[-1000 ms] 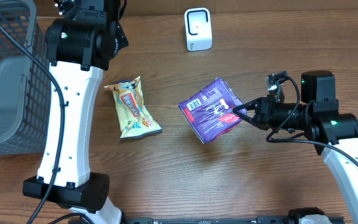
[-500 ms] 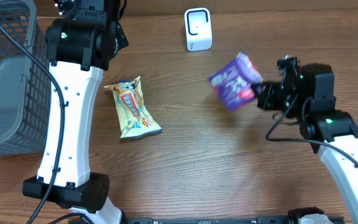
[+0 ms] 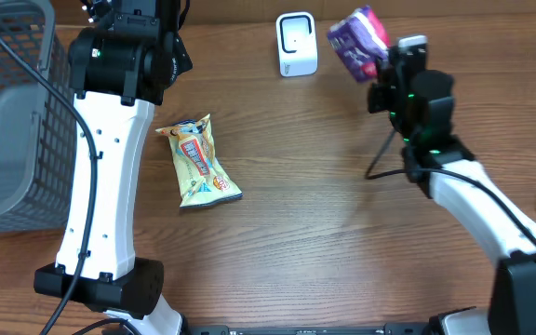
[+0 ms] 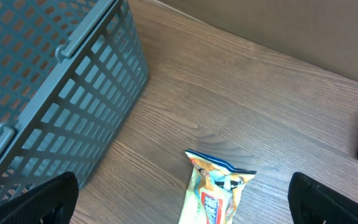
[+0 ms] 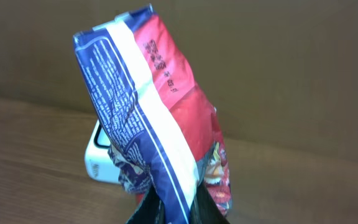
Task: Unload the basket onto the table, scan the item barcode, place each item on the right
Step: 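Lift the purple box and hold it in front of the white scanner, then carry the purple box right and drop it off the table edge, then reach the right gripper to the yellow snack bag and grasp it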
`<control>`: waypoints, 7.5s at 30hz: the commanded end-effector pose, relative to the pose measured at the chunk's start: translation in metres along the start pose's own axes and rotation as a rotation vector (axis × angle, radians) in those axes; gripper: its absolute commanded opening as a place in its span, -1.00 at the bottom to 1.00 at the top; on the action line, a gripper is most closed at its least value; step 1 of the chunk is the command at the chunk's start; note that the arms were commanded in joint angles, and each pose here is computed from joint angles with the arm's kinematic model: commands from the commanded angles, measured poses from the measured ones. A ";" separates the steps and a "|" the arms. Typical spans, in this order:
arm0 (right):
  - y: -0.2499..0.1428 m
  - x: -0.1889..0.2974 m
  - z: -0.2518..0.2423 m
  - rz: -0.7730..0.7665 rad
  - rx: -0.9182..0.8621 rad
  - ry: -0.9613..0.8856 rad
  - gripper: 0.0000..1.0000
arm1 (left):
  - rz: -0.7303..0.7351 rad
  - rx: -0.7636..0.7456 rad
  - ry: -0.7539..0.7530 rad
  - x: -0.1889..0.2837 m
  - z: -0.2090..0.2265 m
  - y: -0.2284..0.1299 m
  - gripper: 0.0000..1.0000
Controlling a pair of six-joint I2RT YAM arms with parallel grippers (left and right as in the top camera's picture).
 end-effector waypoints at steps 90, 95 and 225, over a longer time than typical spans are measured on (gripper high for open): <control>0.002 -0.032 -0.085 0.166 0.248 -1.439 -0.93 | -0.007 0.012 0.003 -0.001 -0.003 0.001 0.99; -0.002 -0.049 -0.101 0.171 0.389 -1.318 -0.93 | -0.007 0.012 0.003 -0.001 -0.003 0.001 0.99; -0.121 0.016 0.307 0.592 0.051 0.695 1.00 | -0.007 0.012 0.003 -0.001 -0.003 0.001 1.00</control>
Point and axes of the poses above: each gripper's point midway between its finger pads, its own x axis back along the fingers, its own z axis along the line the jaws close on, y = z × x, the point moved 8 cm from there along x, back along the fingers, and after that the axes turned 1 degree about x, right-handed, at the moved point
